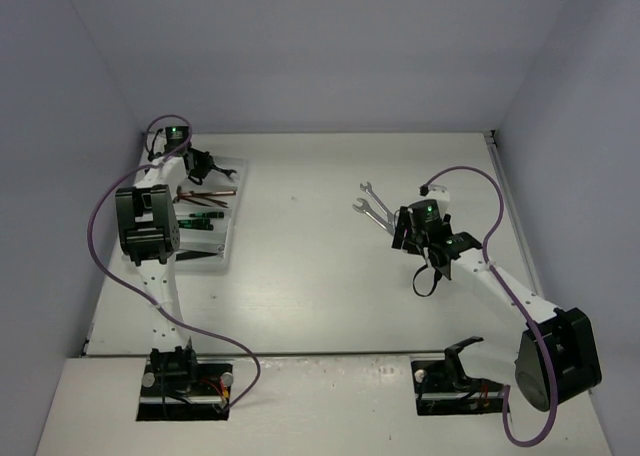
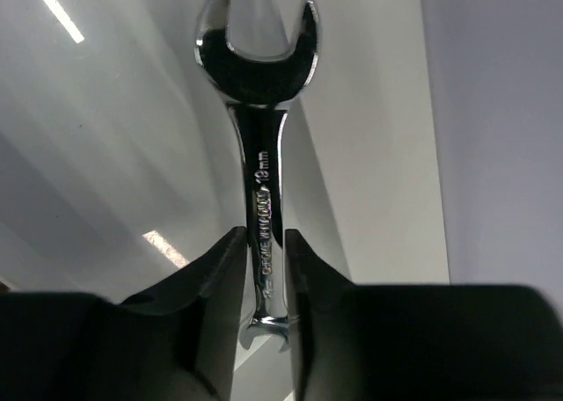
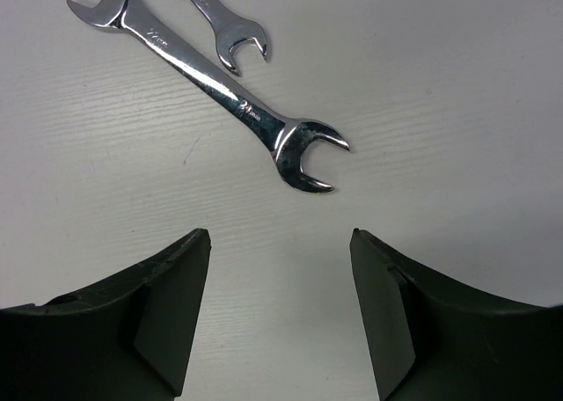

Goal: Sort the tools into containers

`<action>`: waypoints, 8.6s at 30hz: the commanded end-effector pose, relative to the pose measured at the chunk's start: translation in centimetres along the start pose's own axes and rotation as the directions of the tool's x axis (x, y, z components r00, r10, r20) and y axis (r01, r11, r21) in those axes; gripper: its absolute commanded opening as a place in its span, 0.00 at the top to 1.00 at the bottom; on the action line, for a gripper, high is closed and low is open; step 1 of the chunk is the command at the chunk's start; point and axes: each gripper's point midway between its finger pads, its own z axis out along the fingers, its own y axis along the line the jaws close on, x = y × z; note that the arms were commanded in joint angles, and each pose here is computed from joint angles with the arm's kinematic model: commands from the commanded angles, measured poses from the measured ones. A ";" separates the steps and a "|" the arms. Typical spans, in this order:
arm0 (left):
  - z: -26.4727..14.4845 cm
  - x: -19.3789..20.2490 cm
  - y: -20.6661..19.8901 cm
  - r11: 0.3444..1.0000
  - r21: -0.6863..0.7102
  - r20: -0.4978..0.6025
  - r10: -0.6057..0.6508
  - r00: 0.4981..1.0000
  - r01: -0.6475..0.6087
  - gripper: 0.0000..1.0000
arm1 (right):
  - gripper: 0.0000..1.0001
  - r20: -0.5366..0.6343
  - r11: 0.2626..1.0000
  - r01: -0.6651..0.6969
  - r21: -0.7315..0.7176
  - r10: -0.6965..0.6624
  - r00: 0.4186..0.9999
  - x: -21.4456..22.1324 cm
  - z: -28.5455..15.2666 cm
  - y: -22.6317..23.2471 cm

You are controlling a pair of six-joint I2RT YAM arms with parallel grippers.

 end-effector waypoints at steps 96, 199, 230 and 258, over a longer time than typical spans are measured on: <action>-15.7 41.4 2.7 0.173 0.296 -0.331 0.941 0.070 -0.939 0.44 | 0.36 0.088 0.993 -0.116 0.003 0.115 0.989 -2.2 -0.2 -2.3; -13.9 -1.3 -10.4 0.930 0.271 0.034 0.248 0.968 -0.247 0.42 | 0.36 -0.005 0.971 0.209 -0.114 -0.211 0.977 -9.3 7.5 3.3; -29.1 17.2 3.7 0.606 0.405 -0.226 0.792 0.567 -0.685 0.41 | 0.77 -0.168 0.840 0.451 -0.302 -0.513 0.842 -2.3 16.8 8.9; -22.0 27.3 -0.8 0.745 0.494 -0.381 0.648 0.659 -0.448 0.41 | 1.00 0.072 0.683 0.336 -0.648 -0.385 0.920 -0.7 5.0 23.6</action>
